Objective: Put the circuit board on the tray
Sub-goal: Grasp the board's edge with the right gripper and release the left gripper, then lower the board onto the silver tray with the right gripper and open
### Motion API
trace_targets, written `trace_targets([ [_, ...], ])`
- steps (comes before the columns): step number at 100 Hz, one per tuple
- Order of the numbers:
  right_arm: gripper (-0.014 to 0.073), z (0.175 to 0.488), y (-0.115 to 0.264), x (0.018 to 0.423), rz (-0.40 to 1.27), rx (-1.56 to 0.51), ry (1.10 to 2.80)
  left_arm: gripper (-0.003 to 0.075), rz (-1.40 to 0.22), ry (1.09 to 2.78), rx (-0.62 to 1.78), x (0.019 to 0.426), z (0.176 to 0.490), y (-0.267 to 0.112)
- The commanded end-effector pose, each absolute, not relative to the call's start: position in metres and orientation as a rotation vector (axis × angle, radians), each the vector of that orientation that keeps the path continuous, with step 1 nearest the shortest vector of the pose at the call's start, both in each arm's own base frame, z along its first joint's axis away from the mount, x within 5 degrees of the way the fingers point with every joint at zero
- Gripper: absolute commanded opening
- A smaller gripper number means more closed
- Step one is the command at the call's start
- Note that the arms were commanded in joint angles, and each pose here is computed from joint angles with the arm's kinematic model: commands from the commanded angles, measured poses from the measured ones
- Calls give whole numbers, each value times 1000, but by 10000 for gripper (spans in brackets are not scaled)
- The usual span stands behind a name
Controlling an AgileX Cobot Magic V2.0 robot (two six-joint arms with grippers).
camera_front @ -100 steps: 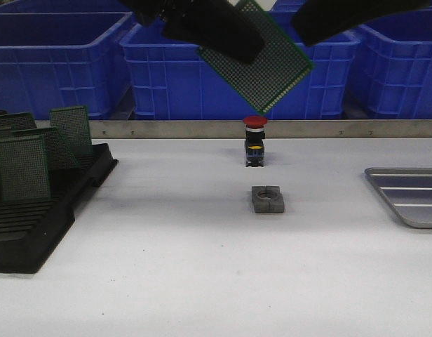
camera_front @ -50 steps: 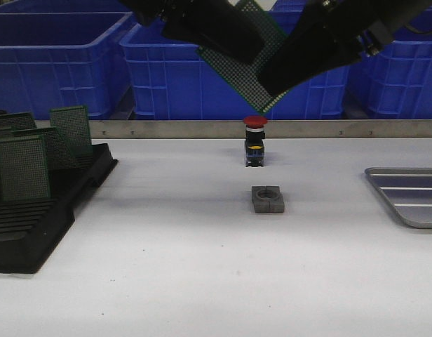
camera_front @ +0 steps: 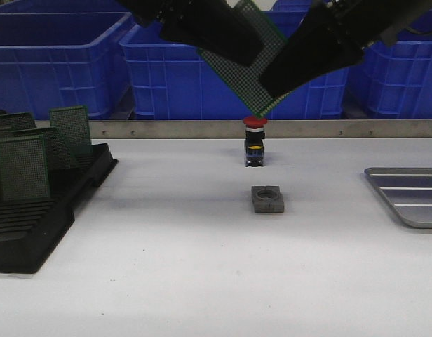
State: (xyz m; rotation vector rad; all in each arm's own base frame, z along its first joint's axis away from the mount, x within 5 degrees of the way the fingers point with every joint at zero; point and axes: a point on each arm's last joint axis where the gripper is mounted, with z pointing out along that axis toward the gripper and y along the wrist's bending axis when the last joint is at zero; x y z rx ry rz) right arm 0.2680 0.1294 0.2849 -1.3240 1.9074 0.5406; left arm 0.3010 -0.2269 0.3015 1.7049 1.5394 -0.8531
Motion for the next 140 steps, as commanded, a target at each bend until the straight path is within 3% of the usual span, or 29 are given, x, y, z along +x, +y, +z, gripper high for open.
trace_targets([
  [1,-121,307,130,269,557,-1232,1864,255,-892,1473,1610,294,332,-229],
  [13,-121,306,127,268,599,-1187,1910,484,-873,1486,1592,298,332,-224],
  [22,-121,305,119,270,639,-1128,1965,560,-859,1499,1566,303,332,-219],
  [50,-121,288,52,290,695,-723,2256,566,-825,1541,1504,317,333,-199],
  [78,-121,218,-24,331,644,-188,2499,566,-816,1549,1495,319,333,-195],
  [92,-121,186,-42,343,584,-72,2546,566,-816,1549,1495,319,333,-195],
  [110,-99,174,-46,352,567,-53,2563,566,-816,1549,1495,319,333,-195],
  [118,0,177,-46,353,568,-59,2556,566,-816,1549,1495,319,333,-195],
  [136,549,183,-47,357,559,-80,2541,566,-816,1549,1495,319,333,-195],
  [140,618,183,-47,357,563,-82,2542,566,-816,1549,1495,319,333,-195],
])
